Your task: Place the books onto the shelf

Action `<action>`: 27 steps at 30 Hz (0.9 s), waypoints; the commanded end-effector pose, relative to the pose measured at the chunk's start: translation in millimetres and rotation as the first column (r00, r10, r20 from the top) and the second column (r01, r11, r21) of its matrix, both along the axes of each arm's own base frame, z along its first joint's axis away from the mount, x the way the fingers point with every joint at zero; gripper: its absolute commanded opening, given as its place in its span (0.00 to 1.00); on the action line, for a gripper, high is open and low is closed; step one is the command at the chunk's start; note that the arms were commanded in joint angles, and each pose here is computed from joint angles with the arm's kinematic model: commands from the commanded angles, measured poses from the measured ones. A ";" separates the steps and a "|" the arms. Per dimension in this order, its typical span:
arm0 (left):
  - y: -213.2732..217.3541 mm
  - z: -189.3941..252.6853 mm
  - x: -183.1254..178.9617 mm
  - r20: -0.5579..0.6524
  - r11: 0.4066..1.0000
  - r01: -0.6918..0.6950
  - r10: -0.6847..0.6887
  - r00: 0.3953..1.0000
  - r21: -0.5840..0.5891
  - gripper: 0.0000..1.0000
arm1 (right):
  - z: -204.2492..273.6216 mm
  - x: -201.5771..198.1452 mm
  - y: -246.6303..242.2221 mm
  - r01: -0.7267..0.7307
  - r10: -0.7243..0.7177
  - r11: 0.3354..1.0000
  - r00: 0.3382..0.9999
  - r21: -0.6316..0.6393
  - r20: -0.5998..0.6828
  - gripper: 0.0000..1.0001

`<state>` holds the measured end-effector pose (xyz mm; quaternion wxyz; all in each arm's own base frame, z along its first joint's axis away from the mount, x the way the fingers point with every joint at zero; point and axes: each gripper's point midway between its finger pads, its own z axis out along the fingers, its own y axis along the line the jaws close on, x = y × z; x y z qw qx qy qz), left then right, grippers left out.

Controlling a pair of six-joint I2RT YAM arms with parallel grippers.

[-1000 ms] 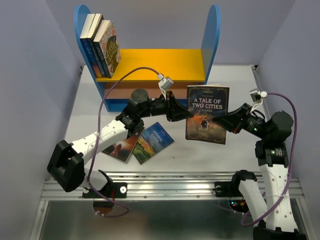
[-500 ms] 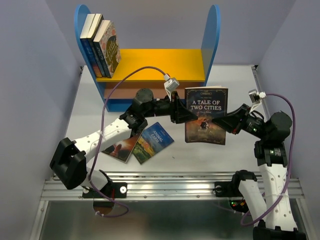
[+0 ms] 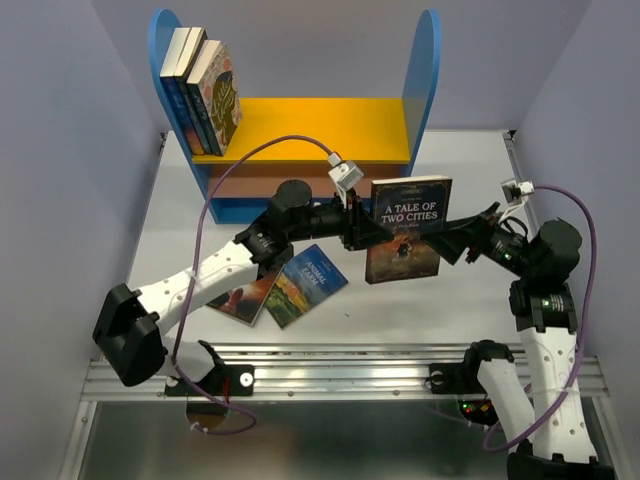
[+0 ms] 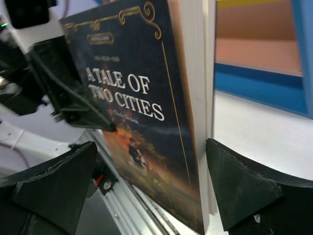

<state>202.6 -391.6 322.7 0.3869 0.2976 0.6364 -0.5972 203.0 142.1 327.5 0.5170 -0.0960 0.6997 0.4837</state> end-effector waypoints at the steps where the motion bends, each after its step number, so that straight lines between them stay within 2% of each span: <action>1: 37.5 109.6 16.3 0.266 0.958 -0.235 0.273 0.925 -0.167 0.00 | 9.6 19.4 -18.9 0.168 -0.168 0.984 0.986 -0.061 0.014 1.00; 4: 68.0 142.2 18.0 0.327 0.917 -0.341 0.394 0.859 -0.208 0.00 | 5.6 36.0 -39.0 0.311 -0.314 0.945 0.949 -0.095 -0.017 1.00; 5: 86.1 161.5 20.5 0.347 0.881 -0.406 0.470 0.812 -0.241 0.00 | -3.3 43.6 -52.0 0.388 -0.395 0.913 0.918 -0.128 -0.040 1.00; 6: 94.7 170.1 22.0 0.363 0.864 -0.435 0.502 0.785 -0.255 0.00 | -6.0 46.4 -58.1 0.422 -0.432 0.896 0.901 -0.142 -0.046 1.00; 7: 109.1 179.6 30.2 0.360 0.818 -0.505 0.575 0.735 -0.276 0.00 | -11.6 47.3 -63.3 0.445 -0.459 0.880 0.886 -0.162 -0.059 1.00; 9: 131.5 201.7 31.9 0.373 0.762 -0.566 0.648 0.664 -0.314 0.00 | -18.1 50.7 -68.9 0.469 -0.488 0.864 0.870 -0.185 -0.072 1.00; 10: 144.5 207.2 40.1 0.360 0.710 -0.627 0.704 0.612 -0.321 0.00 | -21.3 50.8 -69.6 0.468 -0.490 0.862 0.868 -0.196 -0.081 1.00; 13: 168.3 228.9 46.7 0.380 0.626 -0.688 0.776 0.504 -0.366 0.00 | -25.7 52.8 -69.2 0.460 -0.485 0.864 0.869 -0.204 -0.093 1.00; 15: 191.2 238.1 61.4 0.373 0.507 -0.765 0.851 0.370 -0.397 0.00 | -26.9 53.5 -69.8 0.462 -0.488 0.862 0.868 -0.208 -0.096 1.00; 16: 206.7 238.3 70.8 0.342 0.418 -0.817 0.894 0.291 -0.398 0.00 | -27.1 54.4 -70.7 0.465 -0.491 0.860 0.866 -0.212 -0.093 1.00; 17: 215.9 242.6 78.2 0.323 0.356 -0.835 0.918 0.229 -0.420 0.00 | -26.6 55.0 -71.3 0.467 -0.494 0.858 0.865 -0.213 -0.090 1.00; 18: 223.6 241.8 84.0 0.345 0.309 -0.853 0.924 0.165 -0.420 0.00 | -27.0 55.0 -71.6 0.468 -0.495 0.857 0.865 -0.216 -0.089 1.00; 19: 234.0 233.3 93.4 0.344 0.236 -0.883 0.934 0.091 -0.406 0.00 | -27.5 55.9 -72.1 0.468 -0.495 0.856 0.864 -0.220 -0.087 1.00; 21: 248.4 235.8 108.4 0.339 0.138 -0.896 0.941 -0.015 -0.423 0.00 | -27.5 56.9 -73.3 0.472 -0.500 0.852 0.862 -0.225 -0.085 1.00; 23: 250.3 234.0 127.7 0.376 0.115 -0.907 0.925 -0.051 -0.406 0.00 | -29.1 58.5 -74.9 0.477 -0.508 0.847 0.857 -0.233 -0.090 1.00; 24: 262.1 233.7 137.6 0.378 0.081 -0.911 0.922 -0.086 -0.404 0.00 | -29.0 59.0 -75.3 0.478 -0.509 0.846 0.856 -0.236 -0.089 1.00; 25: 262.4 235.9 143.3 0.390 0.088 -0.908 0.917 -0.087 -0.410 0.00 | -29.8 59.6 -76.2 0.480 -0.512 0.844 0.854 -0.241 -0.091 1.00; 27: 271.9 226.9 162.3 0.402 0.050 -0.917 0.907 -0.124 -0.396 0.00 | -32.0 61.0 -76.8 0.481 -0.514 0.842 0.852 -0.245 -0.096 1.00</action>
